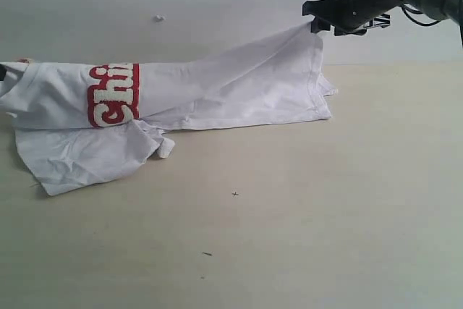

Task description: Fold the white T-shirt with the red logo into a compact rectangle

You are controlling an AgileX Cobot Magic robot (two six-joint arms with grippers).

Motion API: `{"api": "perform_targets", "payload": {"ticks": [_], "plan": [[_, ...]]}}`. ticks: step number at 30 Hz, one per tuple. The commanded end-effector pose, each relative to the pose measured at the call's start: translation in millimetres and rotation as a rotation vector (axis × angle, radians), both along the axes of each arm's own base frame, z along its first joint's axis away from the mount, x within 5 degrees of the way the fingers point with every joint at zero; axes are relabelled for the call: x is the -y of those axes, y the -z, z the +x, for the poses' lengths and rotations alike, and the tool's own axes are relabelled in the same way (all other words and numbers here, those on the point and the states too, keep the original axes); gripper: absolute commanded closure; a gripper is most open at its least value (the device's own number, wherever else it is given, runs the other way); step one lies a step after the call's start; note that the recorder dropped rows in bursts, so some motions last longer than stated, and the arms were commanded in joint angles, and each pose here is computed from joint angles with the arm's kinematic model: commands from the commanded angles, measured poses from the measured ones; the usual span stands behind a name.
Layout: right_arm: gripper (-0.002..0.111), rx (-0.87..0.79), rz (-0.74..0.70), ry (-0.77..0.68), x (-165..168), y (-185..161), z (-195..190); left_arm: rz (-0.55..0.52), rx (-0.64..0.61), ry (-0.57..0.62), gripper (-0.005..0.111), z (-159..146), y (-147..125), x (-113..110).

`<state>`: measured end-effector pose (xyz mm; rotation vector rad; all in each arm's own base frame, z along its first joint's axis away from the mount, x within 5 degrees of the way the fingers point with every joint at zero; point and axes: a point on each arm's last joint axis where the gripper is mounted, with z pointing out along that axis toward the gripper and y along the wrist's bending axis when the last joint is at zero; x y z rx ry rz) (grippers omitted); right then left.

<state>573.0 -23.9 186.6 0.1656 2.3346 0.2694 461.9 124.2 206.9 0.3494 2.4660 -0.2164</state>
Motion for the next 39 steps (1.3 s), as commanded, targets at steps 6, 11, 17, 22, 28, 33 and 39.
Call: {"api": "perform_targets", "payload": {"ticks": [6, 11, 17, 22, 28, 33, 39], "plan": [[0.033, -0.056, -0.012, -0.087, -3.6, -29.9, -9.5, -0.346, 0.014, 0.015, 0.003, 0.1, -8.1, 15.1], [0.034, -0.109, 0.020, -0.086, -4.5, -37.4, -14.7, -0.691, 0.028, -0.026, 0.003, -1.8, -10.1, 0.1], [0.034, -0.130, 0.033, -0.099, -6.2, -38.2, -16.7, -0.817, -0.052, -0.102, 0.003, -1.7, 20.0, -26.4], [0.034, -0.130, 0.041, -0.100, -6.8, -38.3, -16.8, -0.917, -0.047, -0.170, 0.003, 3.8, 34.8, -38.1], [0.034, -0.093, 0.047, -0.086, -2.1, -51.2, -18.2, -1.026, 0.018, -0.211, 0.003, 6.6, 28.9, -45.4], [0.034, -0.090, 0.069, -0.083, -0.2, -54.3, -19.1, -1.026, 0.013, -0.210, 0.003, 6.9, 29.1, -44.2], [0.034, -0.096, 0.091, -0.100, -2.9, -60.0, -21.9, -0.937, -0.022, -0.157, 0.003, 6.8, 35.3, -35.0]]}}
